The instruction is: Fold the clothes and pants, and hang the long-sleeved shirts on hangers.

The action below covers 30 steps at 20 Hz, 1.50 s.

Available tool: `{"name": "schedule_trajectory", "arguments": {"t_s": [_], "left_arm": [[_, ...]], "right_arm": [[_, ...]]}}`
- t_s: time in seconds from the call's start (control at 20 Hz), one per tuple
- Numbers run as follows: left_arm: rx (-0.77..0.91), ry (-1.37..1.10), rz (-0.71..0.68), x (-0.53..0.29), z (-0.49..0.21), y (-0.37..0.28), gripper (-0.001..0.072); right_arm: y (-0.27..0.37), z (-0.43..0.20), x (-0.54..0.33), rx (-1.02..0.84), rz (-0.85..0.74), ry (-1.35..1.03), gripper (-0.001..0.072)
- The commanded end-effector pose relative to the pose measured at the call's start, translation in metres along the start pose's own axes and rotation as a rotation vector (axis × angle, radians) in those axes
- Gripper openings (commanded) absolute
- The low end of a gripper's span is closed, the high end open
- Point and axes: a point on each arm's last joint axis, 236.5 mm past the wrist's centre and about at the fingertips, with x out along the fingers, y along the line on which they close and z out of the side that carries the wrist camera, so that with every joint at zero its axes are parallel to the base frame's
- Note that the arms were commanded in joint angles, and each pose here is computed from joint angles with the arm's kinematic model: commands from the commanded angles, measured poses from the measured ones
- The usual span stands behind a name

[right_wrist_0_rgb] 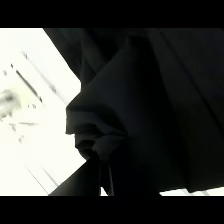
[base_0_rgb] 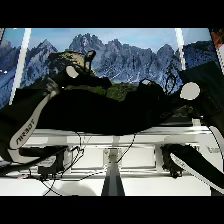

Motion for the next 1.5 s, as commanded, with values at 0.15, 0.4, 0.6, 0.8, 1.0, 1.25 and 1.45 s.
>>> {"name": "schedule_trajectory", "arguments": {"t_s": [0.15, 0.4, 0.6, 0.8, 1.0, 1.25, 1.45], "left_arm": [[0.020, 0.121, -0.209, 0.039, -0.027, -0.079, 0.0693], [0.018, 0.155, -0.295, 0.048, -0.038, -0.104, 0.0692], [0.041, 0.194, -0.382, 0.042, -0.048, -0.123, 0.0691], [0.035, 0.187, -0.362, 0.049, -0.048, -0.117, 0.0430], [0.126, 0.134, -0.333, 0.057, -0.041, -0.107, 0.0009], [0.183, 0.016, -0.310, 0.048, 0.005, -0.107, 0.0007], [0.227, -0.136, -0.294, 0.014, 0.075, -0.102, 0.0008]], "right_arm": [[-0.007, -0.007, 0.000, 0.004, -0.036, 0.012, 0.0020], [-0.008, -0.006, 0.000, 0.004, -0.040, 0.007, 0.0020], [-0.011, -0.002, 0.000, 0.003, -0.054, -0.010, 0.0020], [-0.013, 0.001, 0.000, 0.003, -0.061, -0.024, 0.0020], [-0.013, 0.001, 0.000, 0.003, -0.061, -0.024, 0.0020], [-0.013, 0.002, 0.000, 0.002, -0.063, -0.026, 0.0021], [-0.037, 0.044, -0.009, 0.036, -0.162, -0.210, 0.0506]]}}
